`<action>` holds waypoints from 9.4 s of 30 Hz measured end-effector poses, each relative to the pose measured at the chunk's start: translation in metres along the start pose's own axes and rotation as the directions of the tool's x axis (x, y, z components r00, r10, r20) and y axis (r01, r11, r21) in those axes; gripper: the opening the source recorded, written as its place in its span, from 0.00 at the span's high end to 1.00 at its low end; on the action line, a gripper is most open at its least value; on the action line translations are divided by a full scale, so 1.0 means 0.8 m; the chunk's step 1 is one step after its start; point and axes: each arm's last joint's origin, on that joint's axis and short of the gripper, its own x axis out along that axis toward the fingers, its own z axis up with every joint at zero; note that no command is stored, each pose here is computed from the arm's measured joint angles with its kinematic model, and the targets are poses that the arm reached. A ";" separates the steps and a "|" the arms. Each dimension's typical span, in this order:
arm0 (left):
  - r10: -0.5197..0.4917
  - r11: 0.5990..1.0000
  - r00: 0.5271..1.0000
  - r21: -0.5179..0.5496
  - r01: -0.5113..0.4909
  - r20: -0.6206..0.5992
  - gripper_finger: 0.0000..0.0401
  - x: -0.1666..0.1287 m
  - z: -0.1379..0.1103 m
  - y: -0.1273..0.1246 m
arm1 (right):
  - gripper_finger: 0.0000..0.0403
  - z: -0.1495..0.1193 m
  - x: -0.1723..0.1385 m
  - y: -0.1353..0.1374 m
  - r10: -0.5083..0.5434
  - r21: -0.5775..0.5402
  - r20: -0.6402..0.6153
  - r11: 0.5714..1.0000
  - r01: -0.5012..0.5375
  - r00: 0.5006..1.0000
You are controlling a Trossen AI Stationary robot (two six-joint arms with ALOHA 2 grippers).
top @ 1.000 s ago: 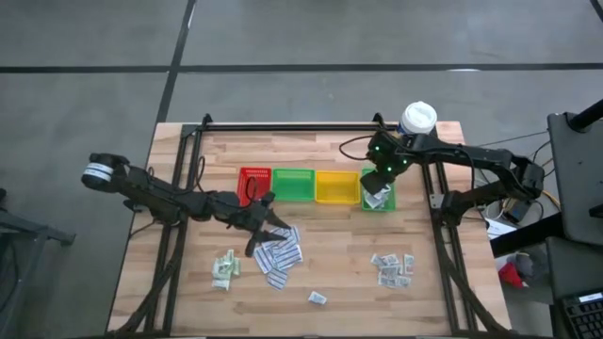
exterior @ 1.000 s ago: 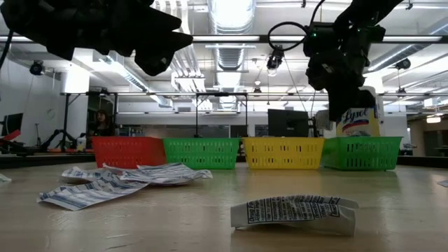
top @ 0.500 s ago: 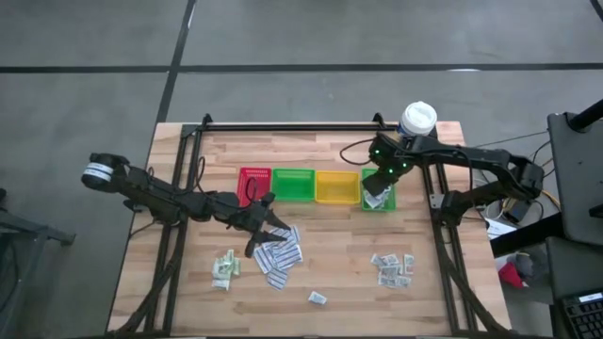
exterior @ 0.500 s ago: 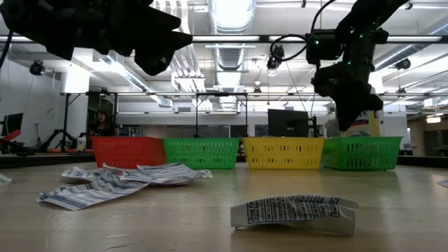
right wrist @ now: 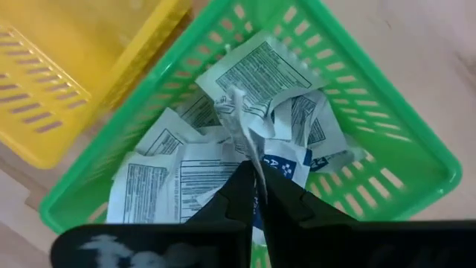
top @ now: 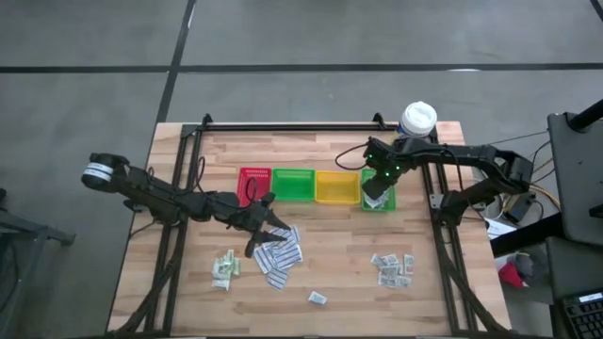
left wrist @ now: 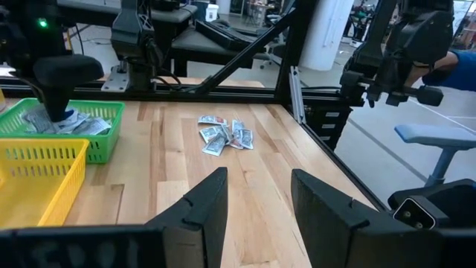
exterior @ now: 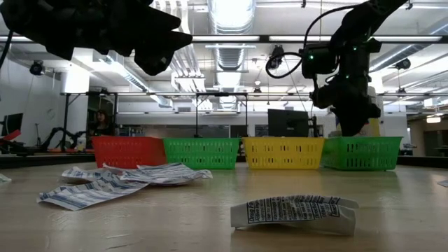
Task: Pick & Place First Aid Supplies
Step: Put the blue alcohol pad into the right green bin
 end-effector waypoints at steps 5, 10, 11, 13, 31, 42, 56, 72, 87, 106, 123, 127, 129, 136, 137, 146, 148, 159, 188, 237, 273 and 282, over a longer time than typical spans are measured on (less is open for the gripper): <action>0.000 1.000 1.000 0.001 0.000 0.000 0.64 0.000 0.000 0.000 | 0.88 0.000 0.000 0.000 -0.003 -0.009 -0.004 1.000 0.003 1.000; 0.000 1.000 1.000 0.001 0.000 0.000 0.64 0.000 0.000 0.000 | 0.77 -0.005 -0.002 -0.002 -0.016 -0.004 -0.036 1.000 0.015 0.999; -0.001 1.000 1.000 0.002 0.001 0.000 0.64 0.000 0.000 0.000 | 0.76 -0.007 -0.002 -0.003 -0.021 -0.003 -0.049 1.000 0.021 0.999; -0.001 1.000 1.000 0.002 0.001 0.000 0.64 0.000 0.000 0.000 | 0.74 -0.010 -0.004 -0.004 -0.033 0.000 -0.082 0.999 0.033 0.996; 0.001 1.000 1.000 0.000 -0.001 -0.017 0.64 0.000 -0.002 0.000 | 0.80 0.000 -0.070 0.012 0.031 -0.033 0.041 0.999 -0.029 0.999; -0.011 1.000 1.000 -0.001 0.011 -0.026 0.64 0.000 -0.003 -0.004 | 0.86 -0.060 -0.118 0.069 0.238 -0.337 0.122 0.923 -0.186 0.964; 0.082 0.996 0.988 0.027 -0.079 -0.133 0.64 0.017 0.012 -0.048 | 0.86 -0.167 -0.153 0.121 0.581 -0.678 0.318 0.692 -0.249 0.749; 0.153 0.987 0.897 0.012 -0.162 -0.414 0.64 0.098 0.030 -0.089 | 0.86 -0.202 -0.144 0.101 0.669 -0.737 0.376 0.635 -0.232 0.641; 0.097 0.995 0.755 0.043 -0.091 -0.648 0.64 0.196 0.018 -0.117 | 0.86 -0.206 -0.135 0.080 0.674 -0.700 0.402 0.663 -0.267 0.620; 0.043 0.996 0.704 -0.027 -0.088 -0.709 0.64 0.266 -0.013 -0.140 | 0.86 -0.206 -0.137 0.078 0.683 -0.752 0.404 0.627 -0.204 0.609; 0.044 0.986 0.675 -0.077 -0.148 -0.737 0.65 0.263 -0.022 -0.146 | 0.86 -0.212 -0.120 0.049 0.774 -0.786 0.441 0.578 -0.221 0.454; 0.043 0.985 0.675 -0.080 -0.151 -0.737 0.65 0.263 -0.023 -0.147 | 0.86 -0.214 -0.111 0.044 0.776 -0.784 0.442 0.578 -0.226 0.450; 0.042 0.984 0.674 -0.085 -0.155 -0.738 0.65 0.263 -0.023 -0.148 | 0.86 -0.215 -0.107 0.043 0.774 -0.784 0.442 0.578 -0.224 0.453; 0.013 0.985 0.664 -0.105 -0.137 -0.748 0.65 0.261 -0.025 -0.155 | 0.86 -0.215 -0.105 0.042 0.775 -0.784 0.442 0.578 -0.225 0.451; 0.011 0.985 0.664 -0.105 -0.136 -0.748 0.65 0.261 -0.025 -0.156 | 0.86 -0.215 -0.105 0.042 0.775 -0.784 0.442 0.578 -0.225 0.452; 0.018 0.984 0.642 -0.101 -0.149 -0.766 0.65 0.257 -0.038 -0.155 | 0.86 -0.215 -0.105 0.042 0.775 -0.784 0.442 0.579 -0.225 0.453; 0.020 0.983 0.638 -0.103 -0.154 -0.769 0.65 0.258 -0.043 -0.154 | 0.86 -0.215 -0.105 0.042 0.775 -0.784 0.442 0.579 -0.225 0.452; 0.043 0.980 0.615 -0.088 -0.181 -0.788 0.65 0.265 -0.067 -0.151 | 0.86 -0.215 -0.105 0.042 0.775 -0.784 0.442 0.579 -0.225 0.452; 0.041 0.990 0.653 -0.057 -0.128 -0.756 0.93 0.262 -0.040 -0.153 | 0.86 -0.215 -0.105 0.043 0.779 -0.789 0.431 0.570 -0.228 0.455; 0.109 0.977 0.971 -0.157 -0.145 -0.215 0.98 0.230 0.178 -0.052 | 0.65 -0.205 -0.097 0.123 0.895 -0.941 0.314 0.339 -0.026 0.317; 0.150 0.973 0.984 -0.162 -0.165 -0.101 0.98 0.235 0.168 -0.030 | 0.74 -0.206 -0.101 0.129 0.931 -0.956 0.258 0.285 -0.071 0.259; 0.155 0.972 0.981 -0.161 -0.173 -0.119 0.98 0.234 0.166 -0.028 | 0.67 -0.207 -0.101 0.130 0.937 -0.963 0.231 0.259 -0.078 0.262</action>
